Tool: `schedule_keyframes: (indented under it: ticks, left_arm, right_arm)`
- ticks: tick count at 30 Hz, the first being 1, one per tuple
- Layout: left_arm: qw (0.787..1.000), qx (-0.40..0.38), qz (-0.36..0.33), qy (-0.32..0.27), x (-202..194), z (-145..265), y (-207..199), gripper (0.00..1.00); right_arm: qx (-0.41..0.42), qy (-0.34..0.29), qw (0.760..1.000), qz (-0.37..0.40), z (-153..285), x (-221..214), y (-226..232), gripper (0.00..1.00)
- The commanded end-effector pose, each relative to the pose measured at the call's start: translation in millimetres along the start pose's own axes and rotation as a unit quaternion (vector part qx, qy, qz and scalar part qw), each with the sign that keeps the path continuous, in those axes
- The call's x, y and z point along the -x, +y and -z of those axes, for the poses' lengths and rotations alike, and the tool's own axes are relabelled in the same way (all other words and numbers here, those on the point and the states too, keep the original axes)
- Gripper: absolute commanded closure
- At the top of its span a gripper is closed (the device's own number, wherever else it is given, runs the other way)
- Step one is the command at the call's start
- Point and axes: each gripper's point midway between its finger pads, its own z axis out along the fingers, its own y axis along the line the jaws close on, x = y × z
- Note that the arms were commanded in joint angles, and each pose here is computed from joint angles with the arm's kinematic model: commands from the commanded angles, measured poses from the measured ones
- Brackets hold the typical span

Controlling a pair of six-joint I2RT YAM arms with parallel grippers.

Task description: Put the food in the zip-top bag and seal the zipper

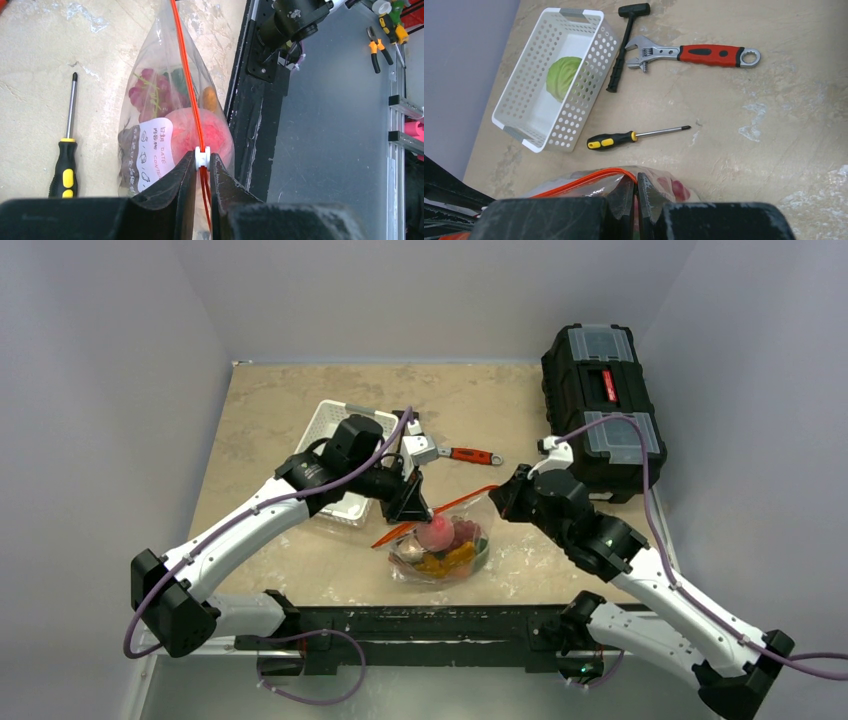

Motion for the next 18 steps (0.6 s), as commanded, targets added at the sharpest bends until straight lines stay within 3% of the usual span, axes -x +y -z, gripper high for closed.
schedule_keyframes:
  ticks: [1, 13, 16, 18]
  left_arm:
    - [0.999, -0.032, -0.009, -0.004, 8, 14, -24, 1.0]
    - [1.0, -0.028, -0.01, -0.004, 8, 18, -26, 1.0]
    - [1.0, -0.03, -0.009, -0.004, 7, 17, -25, 1.0]
    - [0.999, -0.034, -0.008, -0.003, 7, 16, -26, 1.0]
  right_arm:
    - [-0.059, -0.059, 0.996, 0.021, 10, 28, -27, 1.0]
    - [-0.132, -0.085, 0.987, 0.024, 23, 43, -53, 1.0]
    - [0.029, -0.067, 0.993, 0.092, 25, 43, 2, 1.0]
    - [0.155, -0.054, 0.977, 0.136, 40, 39, 46, 0.94]
